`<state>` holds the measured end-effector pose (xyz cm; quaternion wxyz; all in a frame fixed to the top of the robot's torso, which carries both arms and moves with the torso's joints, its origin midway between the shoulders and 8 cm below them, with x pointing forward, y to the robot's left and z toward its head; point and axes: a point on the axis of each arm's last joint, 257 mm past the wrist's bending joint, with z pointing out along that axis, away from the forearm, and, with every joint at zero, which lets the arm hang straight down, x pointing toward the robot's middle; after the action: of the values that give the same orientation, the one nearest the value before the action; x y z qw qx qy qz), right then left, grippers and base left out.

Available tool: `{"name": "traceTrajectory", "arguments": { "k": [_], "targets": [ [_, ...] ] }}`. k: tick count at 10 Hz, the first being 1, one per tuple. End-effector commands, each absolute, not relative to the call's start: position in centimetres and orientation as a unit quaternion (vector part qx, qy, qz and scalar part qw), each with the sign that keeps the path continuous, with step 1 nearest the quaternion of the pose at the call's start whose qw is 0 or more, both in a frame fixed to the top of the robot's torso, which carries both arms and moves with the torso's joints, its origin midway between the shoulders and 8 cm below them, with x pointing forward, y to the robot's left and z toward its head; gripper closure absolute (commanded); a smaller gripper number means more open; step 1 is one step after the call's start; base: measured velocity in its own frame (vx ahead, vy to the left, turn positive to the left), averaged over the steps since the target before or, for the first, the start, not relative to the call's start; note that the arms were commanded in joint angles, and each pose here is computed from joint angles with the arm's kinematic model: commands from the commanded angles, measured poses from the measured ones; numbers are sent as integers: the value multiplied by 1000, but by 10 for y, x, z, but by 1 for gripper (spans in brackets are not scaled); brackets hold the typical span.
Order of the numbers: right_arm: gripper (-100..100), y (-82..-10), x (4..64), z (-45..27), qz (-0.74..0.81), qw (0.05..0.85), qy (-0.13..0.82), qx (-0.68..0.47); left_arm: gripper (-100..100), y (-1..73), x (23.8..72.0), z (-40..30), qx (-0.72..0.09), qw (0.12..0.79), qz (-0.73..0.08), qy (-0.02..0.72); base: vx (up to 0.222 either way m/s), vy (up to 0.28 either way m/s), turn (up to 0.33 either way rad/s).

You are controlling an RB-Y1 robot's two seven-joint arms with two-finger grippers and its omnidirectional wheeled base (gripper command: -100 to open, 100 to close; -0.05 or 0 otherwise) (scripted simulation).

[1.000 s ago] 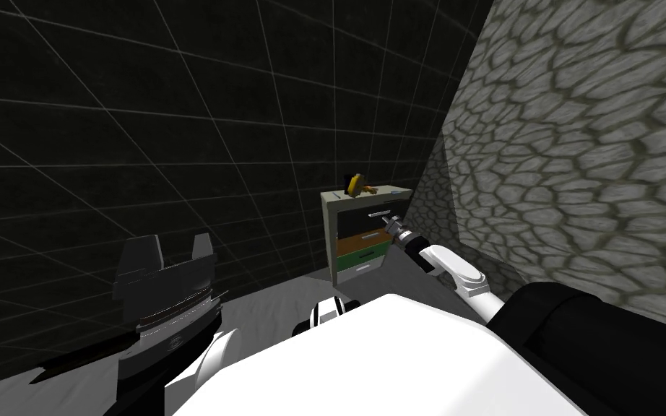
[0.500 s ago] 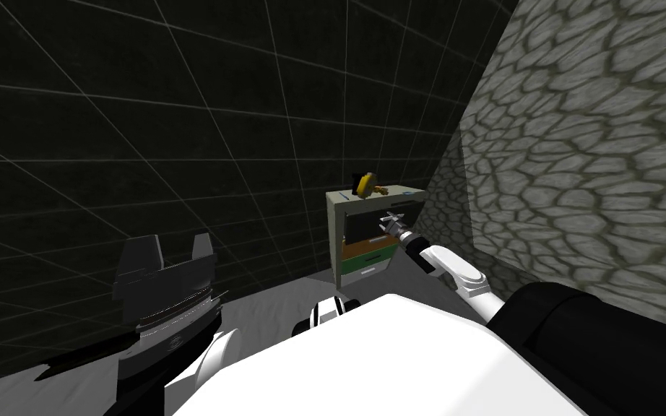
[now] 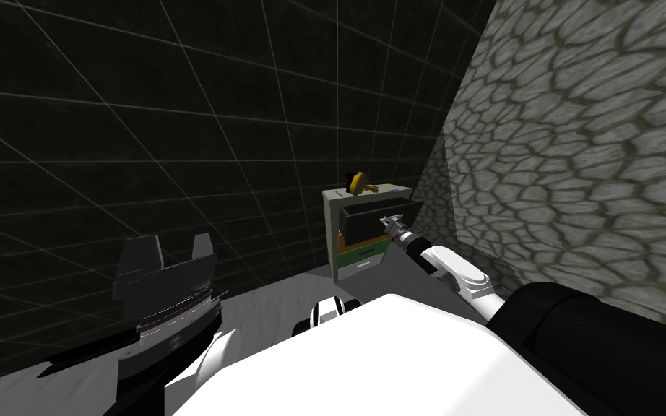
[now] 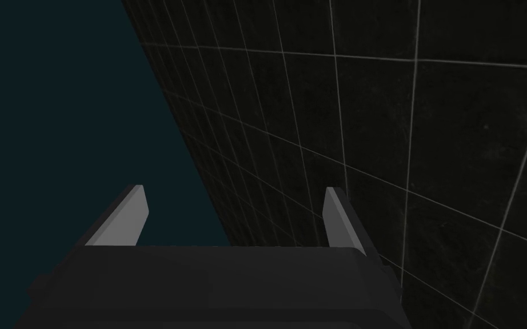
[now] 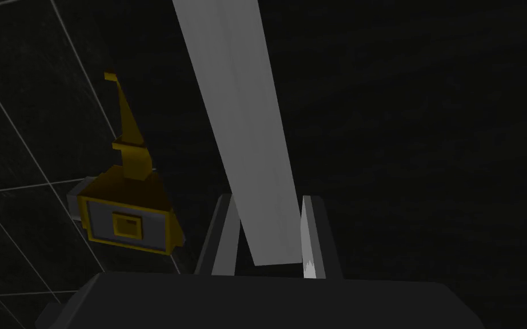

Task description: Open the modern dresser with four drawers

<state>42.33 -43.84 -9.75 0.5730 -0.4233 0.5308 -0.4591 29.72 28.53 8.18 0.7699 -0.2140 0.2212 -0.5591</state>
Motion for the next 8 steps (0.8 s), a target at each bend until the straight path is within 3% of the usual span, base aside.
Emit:
{"name": "traceTrajectory", "arguments": {
  "k": [1,8],
  "targets": [
    [-100,-443,421,-90,-455,574,530,-427,0,285,297,82,-214,770,-559,221,-4,27,-76],
    [-100,-454,419,-51,-444,582,523,-436,0,285,297,82,-214,770,-559,221,33,44,-50]
  ]
}}
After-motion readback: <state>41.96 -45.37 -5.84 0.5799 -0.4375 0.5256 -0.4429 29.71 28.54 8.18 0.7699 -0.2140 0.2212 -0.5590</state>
